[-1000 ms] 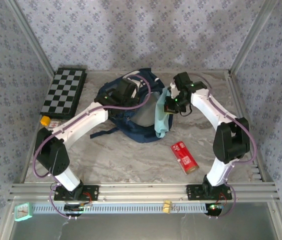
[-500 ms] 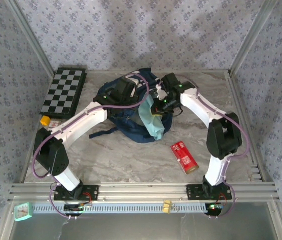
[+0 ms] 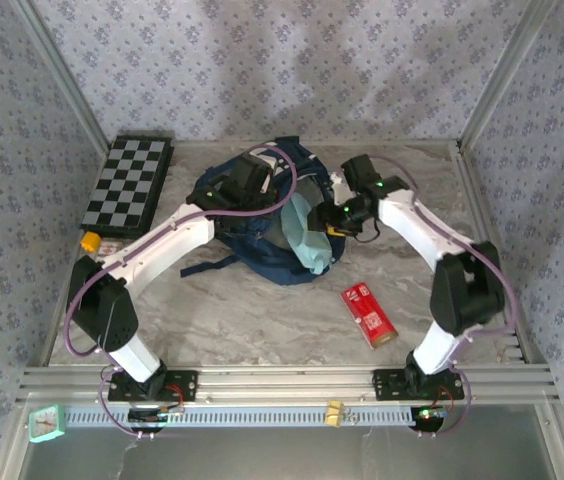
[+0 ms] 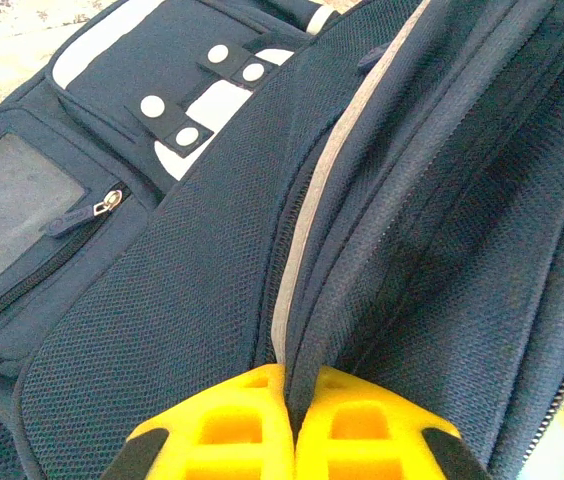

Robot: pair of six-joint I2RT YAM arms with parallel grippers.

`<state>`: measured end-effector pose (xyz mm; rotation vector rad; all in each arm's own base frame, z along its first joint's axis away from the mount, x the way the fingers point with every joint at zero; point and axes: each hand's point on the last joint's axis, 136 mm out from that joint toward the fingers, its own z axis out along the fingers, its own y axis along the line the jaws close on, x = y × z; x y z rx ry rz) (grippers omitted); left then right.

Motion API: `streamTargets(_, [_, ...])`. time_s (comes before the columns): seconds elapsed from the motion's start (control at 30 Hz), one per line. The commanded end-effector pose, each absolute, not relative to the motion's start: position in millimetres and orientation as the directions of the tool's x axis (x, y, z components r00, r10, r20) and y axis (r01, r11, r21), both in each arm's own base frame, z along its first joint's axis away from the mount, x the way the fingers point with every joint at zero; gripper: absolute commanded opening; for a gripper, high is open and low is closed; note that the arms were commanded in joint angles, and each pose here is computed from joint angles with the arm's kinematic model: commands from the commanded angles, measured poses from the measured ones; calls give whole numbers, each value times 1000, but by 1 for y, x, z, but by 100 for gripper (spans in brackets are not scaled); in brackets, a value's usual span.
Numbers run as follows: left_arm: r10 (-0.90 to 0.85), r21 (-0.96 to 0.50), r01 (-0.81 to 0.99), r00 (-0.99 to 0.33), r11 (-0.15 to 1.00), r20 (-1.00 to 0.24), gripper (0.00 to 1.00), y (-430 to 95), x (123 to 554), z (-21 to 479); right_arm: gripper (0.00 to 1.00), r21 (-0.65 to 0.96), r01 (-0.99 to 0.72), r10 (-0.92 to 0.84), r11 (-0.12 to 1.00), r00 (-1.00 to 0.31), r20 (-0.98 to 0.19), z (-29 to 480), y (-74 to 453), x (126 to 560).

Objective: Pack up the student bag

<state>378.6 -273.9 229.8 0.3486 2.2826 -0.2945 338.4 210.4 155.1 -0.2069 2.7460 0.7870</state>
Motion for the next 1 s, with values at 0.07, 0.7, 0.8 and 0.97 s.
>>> streamTargets(0.07, [78,-150,335,-579,930,-811,0,-272,381,273,73,457,-167,-78,874,-975,-207,133,182,275])
streamTargets(0.7, [82,-192,392,-583,900,-808,0,-287,377,277,19,494,-356,-113,793,-883,-455,147,263,376])
streamTargets(0.8, [72,-194,381,-584,904,-809,0,-286,378,278,18,505,-391,-122,770,-866,-485,141,278,390])
streamTargets(0.97, [53,-190,359,-570,914,-820,0,-283,382,281,22,545,-428,-135,721,-858,-495,124,308,386])
